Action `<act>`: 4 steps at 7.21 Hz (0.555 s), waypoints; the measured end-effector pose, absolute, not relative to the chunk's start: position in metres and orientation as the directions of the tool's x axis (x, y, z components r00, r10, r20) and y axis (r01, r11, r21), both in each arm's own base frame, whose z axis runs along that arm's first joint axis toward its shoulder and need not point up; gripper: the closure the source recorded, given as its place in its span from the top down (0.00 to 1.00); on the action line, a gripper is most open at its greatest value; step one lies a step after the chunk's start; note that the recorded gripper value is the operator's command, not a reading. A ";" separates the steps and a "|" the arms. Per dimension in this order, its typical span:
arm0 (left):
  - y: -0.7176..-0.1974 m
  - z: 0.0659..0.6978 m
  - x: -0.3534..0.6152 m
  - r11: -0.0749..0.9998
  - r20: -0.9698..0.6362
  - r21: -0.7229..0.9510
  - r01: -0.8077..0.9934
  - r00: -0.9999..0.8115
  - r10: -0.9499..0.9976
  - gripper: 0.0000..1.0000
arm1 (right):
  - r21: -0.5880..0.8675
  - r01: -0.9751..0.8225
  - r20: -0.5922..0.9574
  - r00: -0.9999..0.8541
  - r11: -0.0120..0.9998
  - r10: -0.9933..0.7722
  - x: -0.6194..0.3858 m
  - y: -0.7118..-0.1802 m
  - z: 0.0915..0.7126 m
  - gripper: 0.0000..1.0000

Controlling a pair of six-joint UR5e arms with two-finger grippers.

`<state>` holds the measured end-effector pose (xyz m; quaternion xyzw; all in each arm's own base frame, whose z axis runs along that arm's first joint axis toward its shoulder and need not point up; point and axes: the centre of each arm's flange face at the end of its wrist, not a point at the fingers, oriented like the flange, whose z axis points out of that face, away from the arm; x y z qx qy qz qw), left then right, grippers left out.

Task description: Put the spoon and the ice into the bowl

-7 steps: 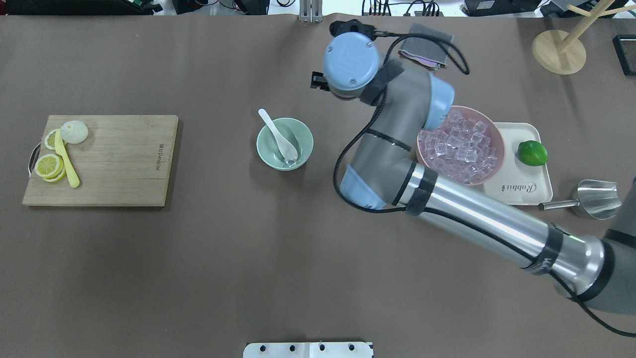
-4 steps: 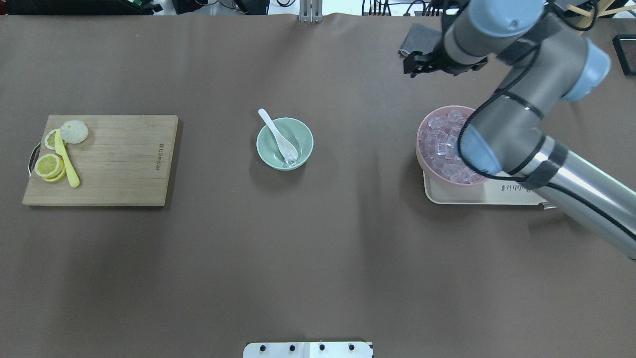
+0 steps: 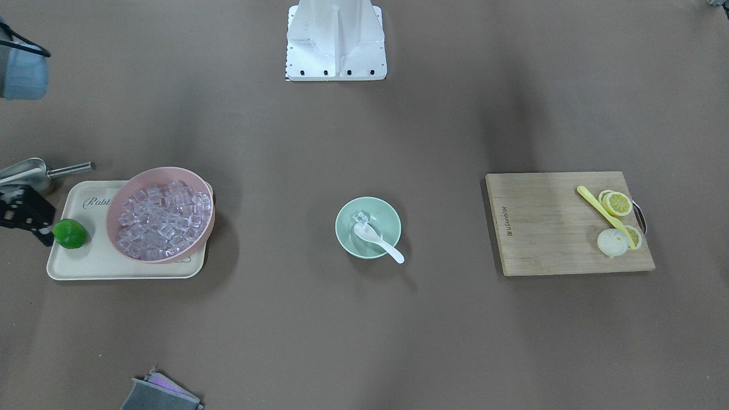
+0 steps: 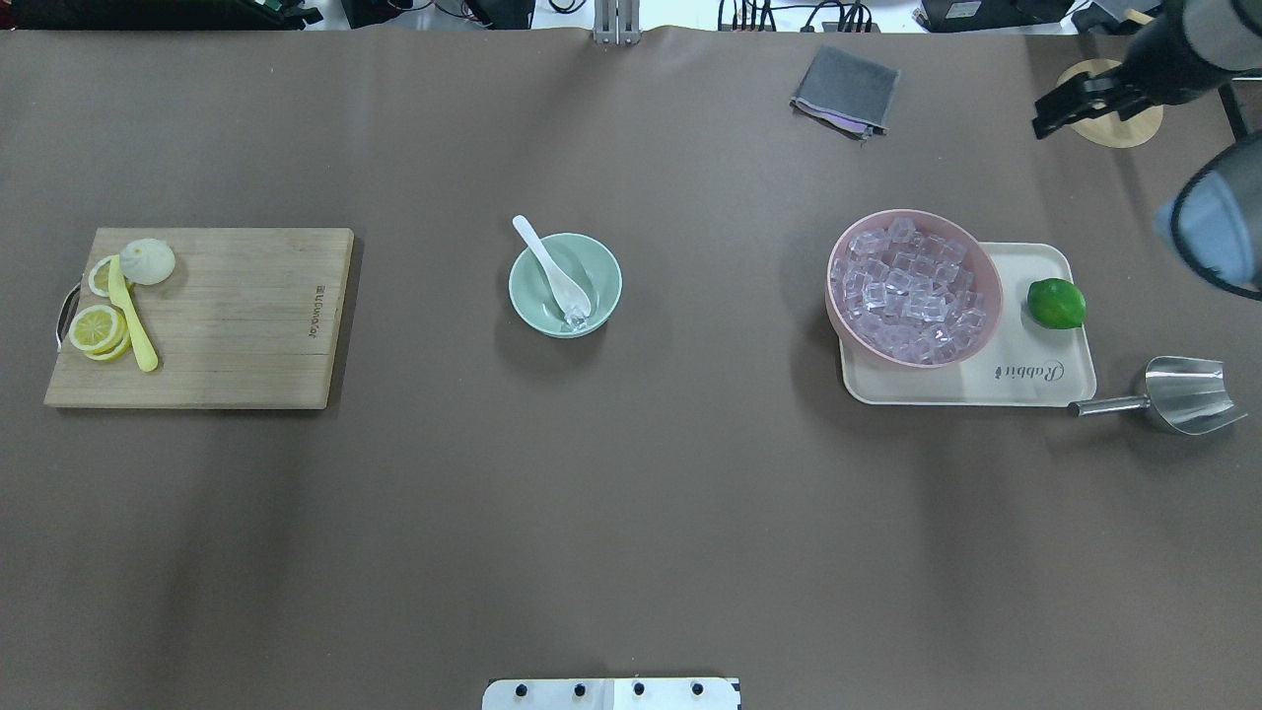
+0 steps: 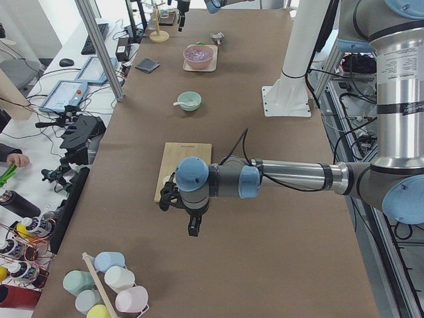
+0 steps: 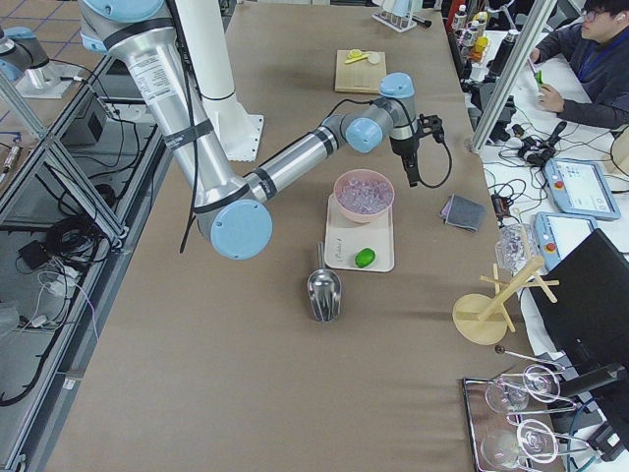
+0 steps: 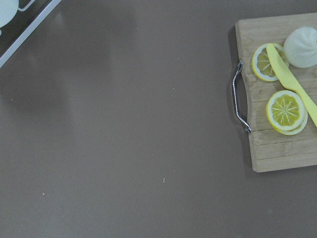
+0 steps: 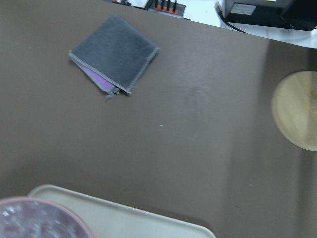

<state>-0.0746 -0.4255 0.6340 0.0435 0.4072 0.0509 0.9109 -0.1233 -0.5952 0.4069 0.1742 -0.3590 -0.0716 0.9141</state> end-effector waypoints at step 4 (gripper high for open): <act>-0.426 0.632 -0.074 0.990 -0.736 0.127 -0.058 0.664 0.133 0.99 | 0.316 0.147 0.585 0.748 0.937 -0.314 0.050 -0.493 0.570 1.00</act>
